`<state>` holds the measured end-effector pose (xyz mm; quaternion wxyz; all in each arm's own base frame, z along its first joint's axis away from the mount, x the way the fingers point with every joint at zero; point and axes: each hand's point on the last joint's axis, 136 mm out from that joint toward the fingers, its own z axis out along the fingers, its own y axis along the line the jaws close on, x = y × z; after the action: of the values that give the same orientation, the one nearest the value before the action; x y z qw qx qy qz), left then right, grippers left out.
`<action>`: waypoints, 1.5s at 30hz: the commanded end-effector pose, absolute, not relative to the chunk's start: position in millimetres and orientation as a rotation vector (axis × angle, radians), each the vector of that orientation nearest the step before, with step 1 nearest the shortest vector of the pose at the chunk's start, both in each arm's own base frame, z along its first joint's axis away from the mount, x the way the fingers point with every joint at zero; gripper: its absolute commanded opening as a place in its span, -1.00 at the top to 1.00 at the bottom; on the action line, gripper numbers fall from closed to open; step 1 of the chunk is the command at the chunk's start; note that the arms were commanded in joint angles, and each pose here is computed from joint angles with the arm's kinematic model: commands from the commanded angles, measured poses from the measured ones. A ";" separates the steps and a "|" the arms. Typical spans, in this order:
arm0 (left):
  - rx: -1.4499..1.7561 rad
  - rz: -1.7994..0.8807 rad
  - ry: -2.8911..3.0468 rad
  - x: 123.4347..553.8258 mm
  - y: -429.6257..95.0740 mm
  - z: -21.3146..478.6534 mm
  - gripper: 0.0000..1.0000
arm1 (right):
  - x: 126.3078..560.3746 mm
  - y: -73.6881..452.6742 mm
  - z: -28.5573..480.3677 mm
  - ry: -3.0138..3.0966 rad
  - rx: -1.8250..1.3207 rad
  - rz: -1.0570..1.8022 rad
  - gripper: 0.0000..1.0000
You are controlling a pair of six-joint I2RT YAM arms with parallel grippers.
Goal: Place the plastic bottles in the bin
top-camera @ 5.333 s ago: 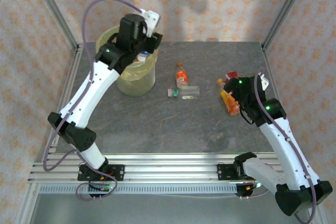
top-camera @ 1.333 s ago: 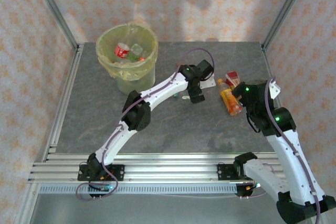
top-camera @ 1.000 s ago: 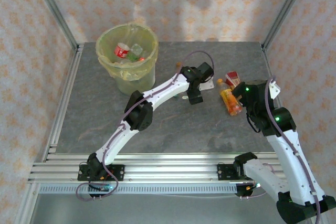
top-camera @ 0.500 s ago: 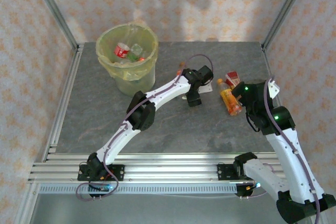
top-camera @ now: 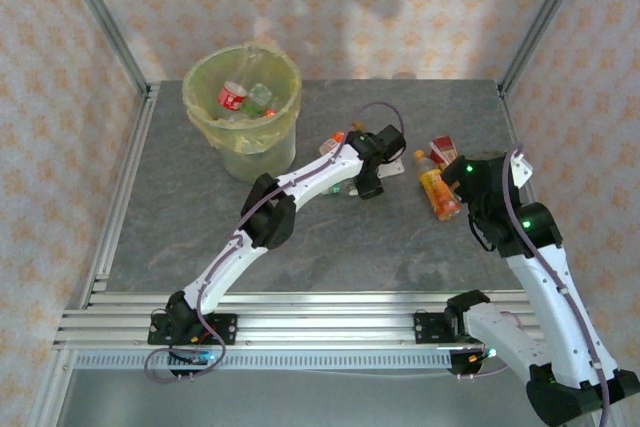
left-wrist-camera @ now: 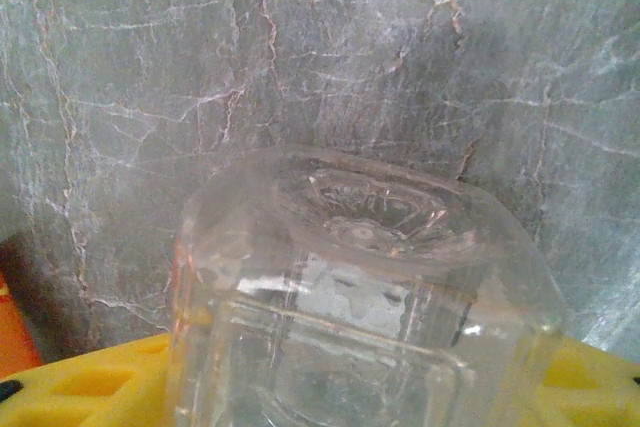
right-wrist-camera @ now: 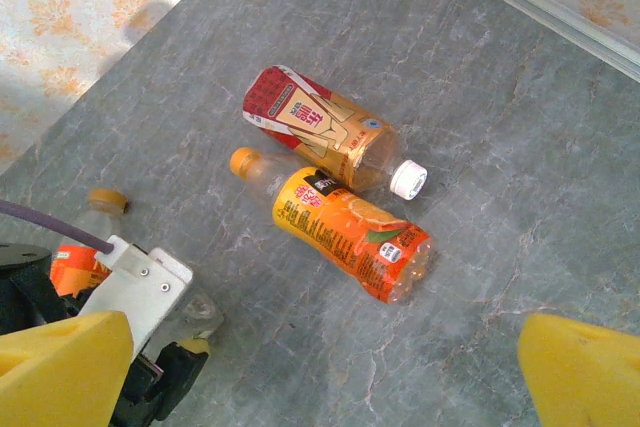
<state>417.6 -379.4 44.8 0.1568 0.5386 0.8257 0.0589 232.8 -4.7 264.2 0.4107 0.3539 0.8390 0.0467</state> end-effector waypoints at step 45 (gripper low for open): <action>0.613 0.042 1.918 419.8 -271.7 433.6 0.48 | 251.7 10.2 266.2 2.117 0.839 0.194 -0.98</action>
<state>416.7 -315.3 378.7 0.4780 0.3278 0.8149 0.0051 247.7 7.7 266.0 0.4124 0.3421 0.8412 0.0730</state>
